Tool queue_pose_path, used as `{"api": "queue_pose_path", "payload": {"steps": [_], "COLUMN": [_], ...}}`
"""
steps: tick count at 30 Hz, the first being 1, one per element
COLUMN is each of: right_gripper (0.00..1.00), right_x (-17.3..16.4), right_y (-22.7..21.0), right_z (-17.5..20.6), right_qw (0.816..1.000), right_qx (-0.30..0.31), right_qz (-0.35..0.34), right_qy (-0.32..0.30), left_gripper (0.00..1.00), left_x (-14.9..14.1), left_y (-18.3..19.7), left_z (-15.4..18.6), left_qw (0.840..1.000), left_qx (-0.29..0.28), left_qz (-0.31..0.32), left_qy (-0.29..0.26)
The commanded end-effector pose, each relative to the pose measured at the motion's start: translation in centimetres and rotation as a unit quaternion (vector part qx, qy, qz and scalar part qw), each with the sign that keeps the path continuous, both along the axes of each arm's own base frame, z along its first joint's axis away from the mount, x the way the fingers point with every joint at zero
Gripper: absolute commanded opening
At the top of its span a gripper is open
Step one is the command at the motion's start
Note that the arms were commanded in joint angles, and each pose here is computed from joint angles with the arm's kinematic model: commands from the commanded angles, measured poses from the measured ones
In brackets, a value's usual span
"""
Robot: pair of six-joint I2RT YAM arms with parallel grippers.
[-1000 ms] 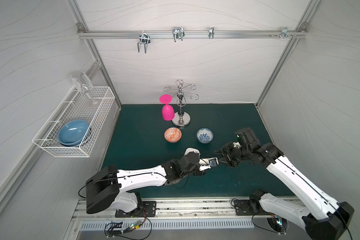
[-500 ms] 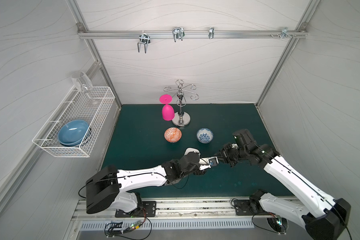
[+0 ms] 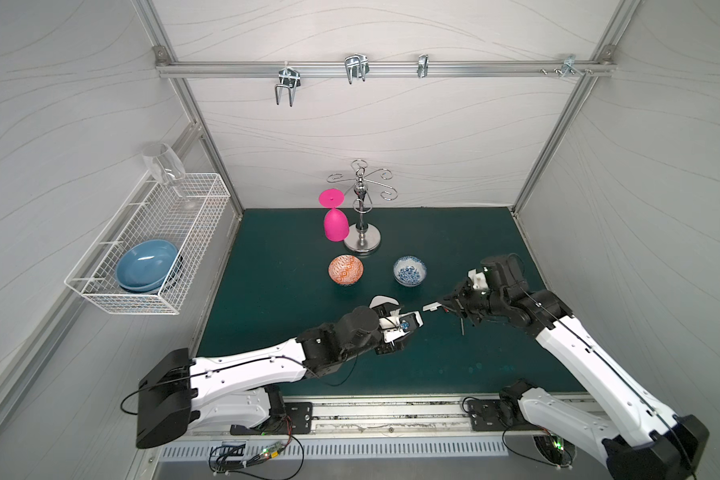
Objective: Remove the battery from the alarm
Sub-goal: Pick up the cover from the center of the board.
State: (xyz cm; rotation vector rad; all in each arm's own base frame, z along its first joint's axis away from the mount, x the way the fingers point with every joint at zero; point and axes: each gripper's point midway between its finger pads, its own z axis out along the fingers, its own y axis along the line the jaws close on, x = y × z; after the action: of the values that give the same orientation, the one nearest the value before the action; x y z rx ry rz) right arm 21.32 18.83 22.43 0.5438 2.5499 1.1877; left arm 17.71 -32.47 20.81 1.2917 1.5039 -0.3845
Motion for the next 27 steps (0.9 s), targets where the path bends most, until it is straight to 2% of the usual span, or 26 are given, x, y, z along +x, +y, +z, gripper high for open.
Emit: {"api": "queue_pose_path", "payload": {"steps": [1, 5, 8, 12, 14, 17, 21, 27], "right_gripper": [0.00, 0.00, 0.00, 0.00, 0.00, 0.00, 0.00, 0.00], "right_x": [0.1, -1.1, -2.4, -4.3, -5.8, -7.1, -8.6, -9.6], "right_y": [0.3, 1.5, 2.6, 4.1, 5.3, 6.7, 8.1, 9.3], "right_z": [3.0, 3.2, 3.1, 3.4, 4.0, 5.2, 6.3, 6.4], "right_qw": [0.968, 0.918, 0.885, 0.833, 0.793, 0.750, 0.722, 0.699], "right_qx": [-0.034, -0.051, -0.037, -0.034, -0.033, -0.014, 0.015, 0.020], "right_qz": [0.135, 0.254, 0.328, 0.405, 0.446, 0.482, 0.520, 0.554], "right_qy": [-0.207, -0.300, -0.329, -0.375, -0.413, -0.452, -0.456, -0.452], "left_gripper": [0.78, 0.82, 0.83, 0.79, 0.75, 0.67, 0.63, 0.56], "left_x": [-1.5, -2.0, -2.3, -3.5, -4.3, -4.7, -5.0, -4.8], "left_y": [1.4, 3.3, 4.1, 4.0, 3.6, 3.1, 2.2, 1.2], "left_z": [1.1, 3.2, 4.9, 6.7, 6.7, 6.8, 7.3, 7.4], "left_qw": [0.997, 0.986, 0.975, 0.962, 0.953, 0.945, 0.934, 0.925], "left_qx": [-0.043, -0.100, -0.124, -0.111, -0.086, -0.070, -0.079, -0.086], "left_qz": [-0.010, -0.031, -0.059, -0.110, -0.138, -0.160, -0.189, -0.205], "left_qy": [0.059, 0.132, 0.175, 0.225, 0.255, 0.278, 0.292, 0.307]}}
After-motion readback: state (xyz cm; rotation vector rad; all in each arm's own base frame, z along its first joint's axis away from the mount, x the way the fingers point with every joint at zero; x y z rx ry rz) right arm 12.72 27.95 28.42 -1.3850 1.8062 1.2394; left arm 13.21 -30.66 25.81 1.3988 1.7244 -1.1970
